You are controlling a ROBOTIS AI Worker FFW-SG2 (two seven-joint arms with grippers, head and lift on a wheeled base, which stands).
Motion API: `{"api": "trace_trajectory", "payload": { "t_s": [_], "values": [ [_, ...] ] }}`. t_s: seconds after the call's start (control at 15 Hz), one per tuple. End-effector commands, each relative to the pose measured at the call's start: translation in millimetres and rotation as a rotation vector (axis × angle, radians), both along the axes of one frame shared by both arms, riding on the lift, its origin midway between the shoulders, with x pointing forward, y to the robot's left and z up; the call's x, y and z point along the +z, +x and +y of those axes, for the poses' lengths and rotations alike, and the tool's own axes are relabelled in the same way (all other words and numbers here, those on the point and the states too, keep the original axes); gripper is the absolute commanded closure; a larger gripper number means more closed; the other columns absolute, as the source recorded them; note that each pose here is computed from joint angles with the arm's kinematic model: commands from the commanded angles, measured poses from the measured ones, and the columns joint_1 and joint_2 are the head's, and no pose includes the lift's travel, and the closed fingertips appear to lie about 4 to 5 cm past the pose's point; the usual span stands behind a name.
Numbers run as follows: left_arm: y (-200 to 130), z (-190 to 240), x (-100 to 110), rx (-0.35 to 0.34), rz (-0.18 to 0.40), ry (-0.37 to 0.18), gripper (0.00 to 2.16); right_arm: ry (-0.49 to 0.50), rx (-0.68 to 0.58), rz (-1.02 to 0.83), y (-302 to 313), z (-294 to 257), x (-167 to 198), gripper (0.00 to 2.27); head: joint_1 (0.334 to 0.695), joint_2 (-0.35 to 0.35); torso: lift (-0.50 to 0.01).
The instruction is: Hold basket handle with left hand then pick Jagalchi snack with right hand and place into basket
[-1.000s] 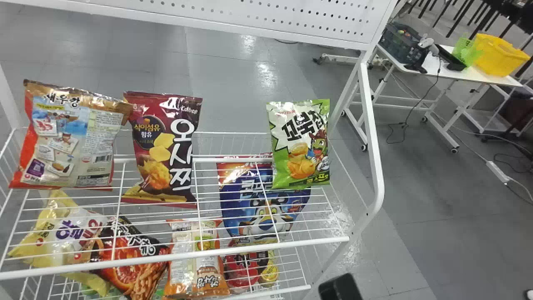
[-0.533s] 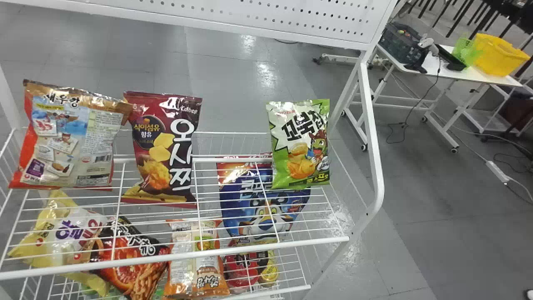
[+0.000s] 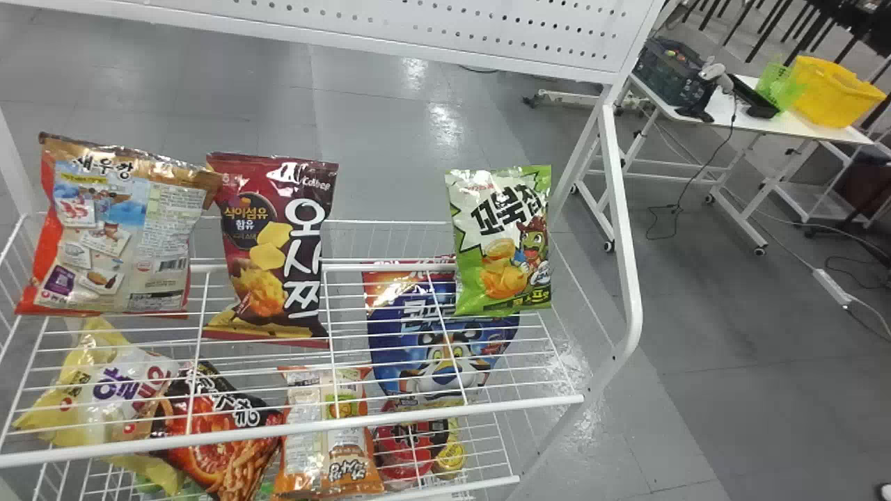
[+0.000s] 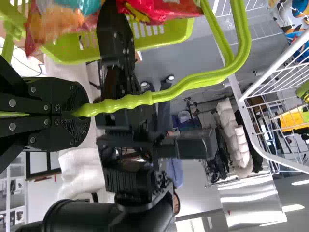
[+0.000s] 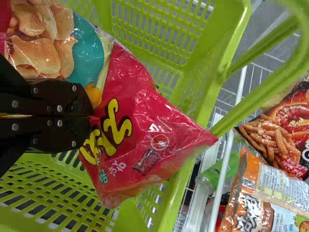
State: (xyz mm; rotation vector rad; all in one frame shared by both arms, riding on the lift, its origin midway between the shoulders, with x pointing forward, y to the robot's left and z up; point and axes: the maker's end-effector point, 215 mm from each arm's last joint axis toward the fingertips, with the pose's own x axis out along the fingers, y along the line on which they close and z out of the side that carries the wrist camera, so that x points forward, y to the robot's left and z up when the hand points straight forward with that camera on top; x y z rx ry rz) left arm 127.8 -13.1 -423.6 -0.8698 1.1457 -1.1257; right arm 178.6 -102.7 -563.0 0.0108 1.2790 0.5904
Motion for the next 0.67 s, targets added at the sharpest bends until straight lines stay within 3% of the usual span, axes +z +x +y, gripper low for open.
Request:
{"api": "trace_trajectory", "payload": {
  "t_s": [0.0,0.07,0.13,0.2,0.27,0.33,0.6],
  "values": [
    [0,-1,0,-0.001,0.001,-0.002,1.21,-0.021,0.011,-0.016,5,2,-15,1.95,0.695,-0.350,-0.010],
    [-1,-1,1,-0.001,0.001,-0.003,1.21,-0.036,0.013,-0.007,4,0,-21,1.93,0.695,-0.350,-0.010],
    [0,-1,1,0.000,-0.002,-0.004,1.21,-0.047,0.012,0.003,2,-3,-25,1.74,0.695,-0.350,-0.010],
    [0,-1,1,0.000,-0.002,-0.004,1.21,-0.048,0.013,-0.001,1,-4,-25,1.37,0.695,-0.350,-0.010],
    [0,0,0,0.001,-0.002,0.000,1.21,-0.044,0.010,-0.026,4,-5,-20,0.41,0.695,-0.350,-0.010],
    [1,0,0,0.002,-0.002,-0.001,1.21,-0.039,-0.002,-0.047,8,-8,-10,0.00,0.695,-0.350,-0.010],
    [1,0,0,0.002,-0.002,0.000,1.21,-0.020,-0.050,-0.108,21,-25,38,0.05,0.695,-0.350,-0.010]
  ]
}}
